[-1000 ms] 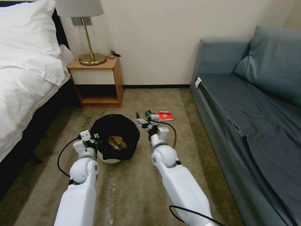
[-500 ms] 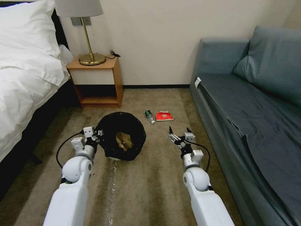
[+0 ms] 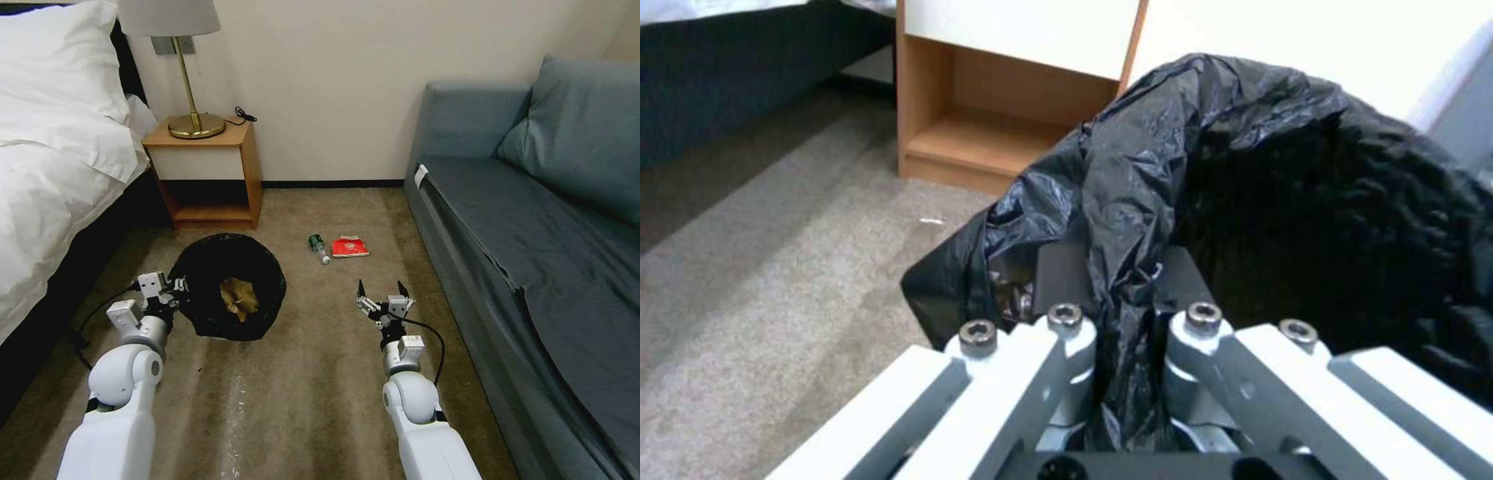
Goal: Pick up the trash bin, then pick up the garbage on the floor and place it into the trash bin.
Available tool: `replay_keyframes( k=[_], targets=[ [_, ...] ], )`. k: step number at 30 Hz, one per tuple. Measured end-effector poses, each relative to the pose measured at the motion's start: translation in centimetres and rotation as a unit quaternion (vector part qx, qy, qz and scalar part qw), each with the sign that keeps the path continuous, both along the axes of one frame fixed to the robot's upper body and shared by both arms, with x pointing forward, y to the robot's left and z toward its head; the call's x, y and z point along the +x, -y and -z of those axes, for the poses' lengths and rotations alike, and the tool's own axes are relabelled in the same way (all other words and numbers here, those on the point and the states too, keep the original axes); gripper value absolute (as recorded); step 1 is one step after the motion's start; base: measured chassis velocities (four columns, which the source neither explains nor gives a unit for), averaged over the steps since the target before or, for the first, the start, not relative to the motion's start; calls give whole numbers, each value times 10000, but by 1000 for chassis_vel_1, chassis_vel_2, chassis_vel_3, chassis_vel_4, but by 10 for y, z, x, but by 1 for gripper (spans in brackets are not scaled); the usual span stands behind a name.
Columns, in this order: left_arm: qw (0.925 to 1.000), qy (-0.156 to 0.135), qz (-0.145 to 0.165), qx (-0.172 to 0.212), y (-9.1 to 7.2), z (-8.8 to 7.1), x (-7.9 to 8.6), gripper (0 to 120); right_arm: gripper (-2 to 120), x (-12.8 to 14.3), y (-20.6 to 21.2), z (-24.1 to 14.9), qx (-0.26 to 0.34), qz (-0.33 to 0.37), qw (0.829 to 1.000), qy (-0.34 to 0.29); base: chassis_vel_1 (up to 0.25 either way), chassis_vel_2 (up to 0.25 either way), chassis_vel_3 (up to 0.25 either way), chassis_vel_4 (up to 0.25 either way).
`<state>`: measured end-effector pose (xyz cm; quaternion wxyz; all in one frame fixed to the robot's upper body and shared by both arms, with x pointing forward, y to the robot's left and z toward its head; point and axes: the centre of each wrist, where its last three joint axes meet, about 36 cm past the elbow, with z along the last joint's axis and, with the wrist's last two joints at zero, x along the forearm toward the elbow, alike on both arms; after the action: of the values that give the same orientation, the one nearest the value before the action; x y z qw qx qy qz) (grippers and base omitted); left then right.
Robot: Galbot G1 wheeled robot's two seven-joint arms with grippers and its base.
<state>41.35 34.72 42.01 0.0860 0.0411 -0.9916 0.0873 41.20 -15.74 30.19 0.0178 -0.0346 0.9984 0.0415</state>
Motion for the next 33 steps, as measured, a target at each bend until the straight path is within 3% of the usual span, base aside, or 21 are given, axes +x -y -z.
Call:
replay_keyframes(
  k=[22,33],
  targets=[
    [9999,-87,-95,-79,4,9,-3,4,100,2,-1,2,134,-34,9999,79,0,0,0,0],
    [9999,-94,-102,-79,5,11,0,4,100,7,-2,2,138,-44,9999,83,-100,102,105,-105]
  ],
)
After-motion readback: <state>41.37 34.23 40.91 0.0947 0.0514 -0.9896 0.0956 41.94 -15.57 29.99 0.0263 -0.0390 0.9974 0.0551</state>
